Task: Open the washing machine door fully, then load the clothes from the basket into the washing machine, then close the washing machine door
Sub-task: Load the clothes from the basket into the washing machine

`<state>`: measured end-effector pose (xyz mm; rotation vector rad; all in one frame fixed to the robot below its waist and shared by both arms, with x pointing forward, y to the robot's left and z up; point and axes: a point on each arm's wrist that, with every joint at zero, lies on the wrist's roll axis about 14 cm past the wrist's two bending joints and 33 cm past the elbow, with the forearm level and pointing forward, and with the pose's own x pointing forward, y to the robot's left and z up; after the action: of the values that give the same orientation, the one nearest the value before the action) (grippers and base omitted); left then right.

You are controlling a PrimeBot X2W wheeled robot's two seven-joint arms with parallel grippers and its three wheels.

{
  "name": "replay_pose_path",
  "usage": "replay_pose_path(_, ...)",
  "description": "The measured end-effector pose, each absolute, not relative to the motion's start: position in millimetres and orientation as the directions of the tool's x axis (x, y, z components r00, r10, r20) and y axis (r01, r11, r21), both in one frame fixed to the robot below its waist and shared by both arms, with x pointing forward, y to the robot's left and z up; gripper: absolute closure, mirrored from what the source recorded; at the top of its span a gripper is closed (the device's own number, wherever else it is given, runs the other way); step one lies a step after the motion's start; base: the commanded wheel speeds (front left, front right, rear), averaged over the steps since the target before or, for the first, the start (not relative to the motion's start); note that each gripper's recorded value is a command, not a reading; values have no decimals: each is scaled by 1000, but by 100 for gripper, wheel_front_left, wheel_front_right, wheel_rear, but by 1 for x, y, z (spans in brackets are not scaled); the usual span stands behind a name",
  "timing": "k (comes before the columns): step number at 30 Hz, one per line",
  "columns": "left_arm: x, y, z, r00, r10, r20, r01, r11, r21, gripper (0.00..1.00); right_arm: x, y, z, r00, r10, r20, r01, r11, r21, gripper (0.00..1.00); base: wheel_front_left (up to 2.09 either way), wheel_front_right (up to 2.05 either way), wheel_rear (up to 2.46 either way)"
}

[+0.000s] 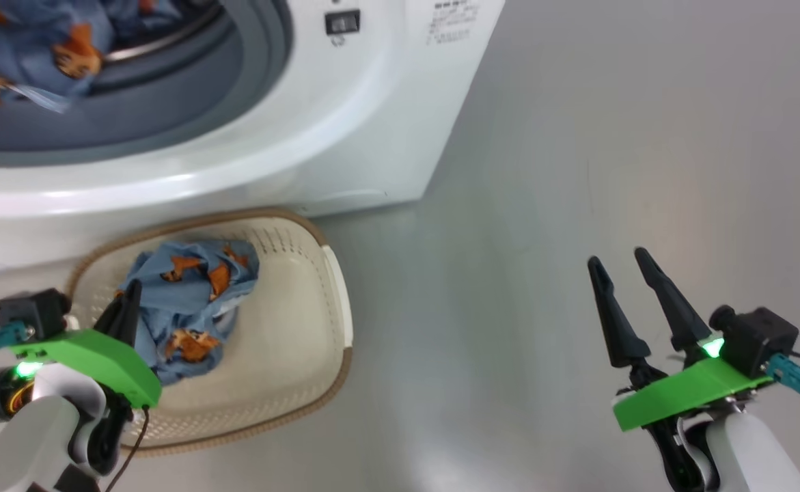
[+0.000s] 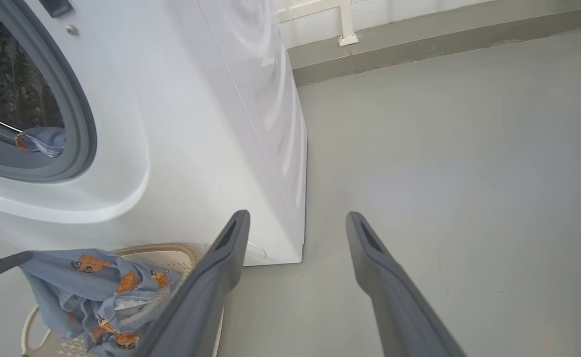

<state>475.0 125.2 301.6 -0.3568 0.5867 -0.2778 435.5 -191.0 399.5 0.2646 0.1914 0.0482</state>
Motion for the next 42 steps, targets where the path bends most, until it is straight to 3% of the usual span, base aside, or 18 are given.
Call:
replay_pose_path(17, 457, 173, 424, 959, -219, -179, 159, 940, -301, 100, 396, -198, 440, 992, 68, -111, -37, 963, 266, 0, 0, 0, 0)
replay_pose_path(29, 401, 195, 468, 990, -136, -43, 123, 967, -223, 100, 370, -211, 452, 995, 44, -90, -20, 968, 252, 0, 0, 0, 0)
replay_pose_path(42, 375, 197, 482, 998, -69, 11, 69, 968, -242, 100, 361, -211, 454, 995, 44, -87, -20, 967, 252, 0, 0, 0, 0)
